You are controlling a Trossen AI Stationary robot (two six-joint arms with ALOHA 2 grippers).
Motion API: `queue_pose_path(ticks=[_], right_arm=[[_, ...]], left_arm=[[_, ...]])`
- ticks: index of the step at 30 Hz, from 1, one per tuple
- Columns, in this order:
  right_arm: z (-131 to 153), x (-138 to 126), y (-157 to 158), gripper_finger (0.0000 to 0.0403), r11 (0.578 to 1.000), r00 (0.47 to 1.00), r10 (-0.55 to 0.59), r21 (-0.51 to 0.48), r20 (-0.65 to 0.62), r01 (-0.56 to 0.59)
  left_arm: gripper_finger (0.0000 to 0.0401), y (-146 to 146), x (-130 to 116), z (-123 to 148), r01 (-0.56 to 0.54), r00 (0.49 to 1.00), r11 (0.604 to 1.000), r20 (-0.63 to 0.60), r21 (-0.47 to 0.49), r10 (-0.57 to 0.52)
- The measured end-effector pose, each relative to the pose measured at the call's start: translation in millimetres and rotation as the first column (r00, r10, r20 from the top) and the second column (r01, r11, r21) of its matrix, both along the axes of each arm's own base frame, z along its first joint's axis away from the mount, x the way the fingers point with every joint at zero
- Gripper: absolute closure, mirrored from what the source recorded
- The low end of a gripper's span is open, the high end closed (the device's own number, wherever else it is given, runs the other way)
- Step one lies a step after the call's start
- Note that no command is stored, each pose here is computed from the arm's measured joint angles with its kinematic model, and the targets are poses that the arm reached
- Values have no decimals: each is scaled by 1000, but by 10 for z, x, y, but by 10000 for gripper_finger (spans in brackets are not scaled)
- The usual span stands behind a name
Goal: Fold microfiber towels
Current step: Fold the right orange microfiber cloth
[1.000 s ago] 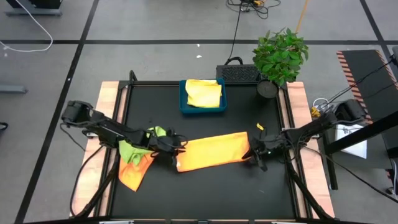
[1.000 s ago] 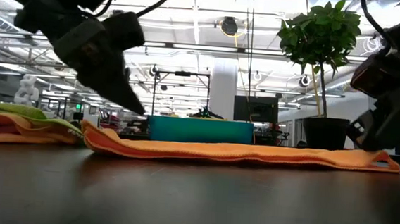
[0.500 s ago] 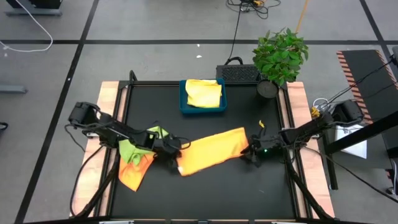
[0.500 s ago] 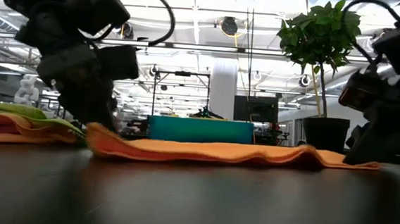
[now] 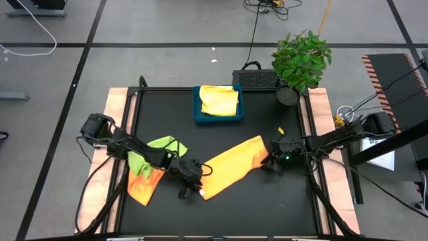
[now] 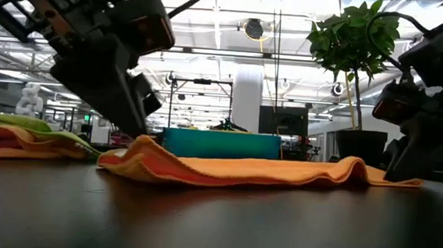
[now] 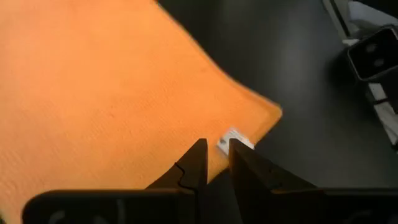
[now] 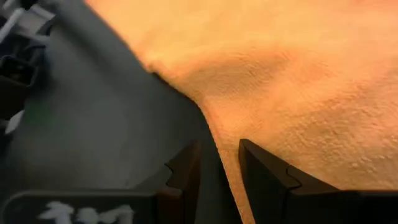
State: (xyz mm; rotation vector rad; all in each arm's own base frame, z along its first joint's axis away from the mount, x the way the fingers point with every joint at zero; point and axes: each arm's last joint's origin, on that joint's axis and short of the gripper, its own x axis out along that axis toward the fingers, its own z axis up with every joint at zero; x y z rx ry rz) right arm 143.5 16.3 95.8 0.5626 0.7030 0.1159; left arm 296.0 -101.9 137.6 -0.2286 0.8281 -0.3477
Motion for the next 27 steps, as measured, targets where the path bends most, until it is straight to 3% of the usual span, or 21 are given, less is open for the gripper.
queue_pose_path(ticks=[3,8,14,22,27], right_arm=[[81,17,41,299,997,994,67,29,81,-69],[217,56,120,299,986,956,163,-18,245,-164],[298,77,221,299,974,911,224,-60,346,-217],[251,176,455,299,956,920,293,-88,259,-280],[206,304,543,299,946,945,315,-104,87,-306]], left_arm=[[334,25,-21,86,-19,999,998,46,62,16],[334,-53,75,277,38,951,991,300,129,-75],[334,-51,72,267,15,947,982,313,188,-75],[334,36,96,174,-78,962,967,272,243,10],[334,187,21,73,-252,965,888,169,384,200]])
